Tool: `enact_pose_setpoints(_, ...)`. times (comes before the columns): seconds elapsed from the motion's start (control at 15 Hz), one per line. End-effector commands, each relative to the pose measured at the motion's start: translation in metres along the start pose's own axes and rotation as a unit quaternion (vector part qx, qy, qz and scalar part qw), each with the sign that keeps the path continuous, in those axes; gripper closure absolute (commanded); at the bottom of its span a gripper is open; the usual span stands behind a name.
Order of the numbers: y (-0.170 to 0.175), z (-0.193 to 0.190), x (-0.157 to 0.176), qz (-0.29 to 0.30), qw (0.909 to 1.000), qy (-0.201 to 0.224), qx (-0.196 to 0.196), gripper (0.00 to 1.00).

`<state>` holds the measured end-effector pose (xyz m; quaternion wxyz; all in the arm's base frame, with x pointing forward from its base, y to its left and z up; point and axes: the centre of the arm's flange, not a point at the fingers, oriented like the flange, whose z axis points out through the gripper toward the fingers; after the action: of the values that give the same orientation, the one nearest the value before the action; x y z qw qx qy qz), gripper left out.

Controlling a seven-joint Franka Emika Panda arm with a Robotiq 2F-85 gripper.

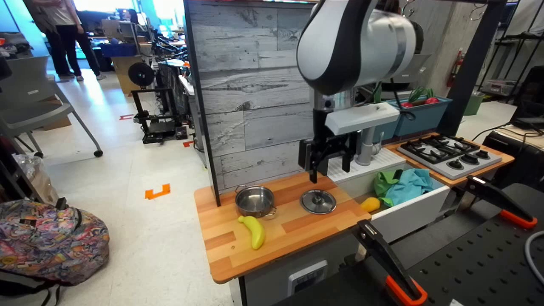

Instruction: Remove the lid from the pot

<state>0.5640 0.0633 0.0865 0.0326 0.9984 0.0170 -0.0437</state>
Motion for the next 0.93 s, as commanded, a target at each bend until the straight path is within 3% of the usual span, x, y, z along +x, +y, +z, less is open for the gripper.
enact_pose_setpoints(0.0, 0.042, -0.054, -0.048, 0.060, 0.9963, 0.031, 0.054, 0.00)
enact_pose_setpoints(0.27, 0.092, -0.085, -0.074, 0.171, 0.9786, 0.052, 0.102, 0.00)
enact_pose_setpoints(0.53, 0.144, -0.100, -0.087, 0.280, 0.9460, 0.072, 0.147, 0.00)
enact_pose_setpoints(0.73, 0.172, -0.106, -0.077, 0.340, 0.9196, 0.101, 0.170, 0.00)
enact_pose_setpoints(0.87, 0.180, -0.111, -0.067, 0.361, 0.9103, 0.111, 0.169, 0.00)
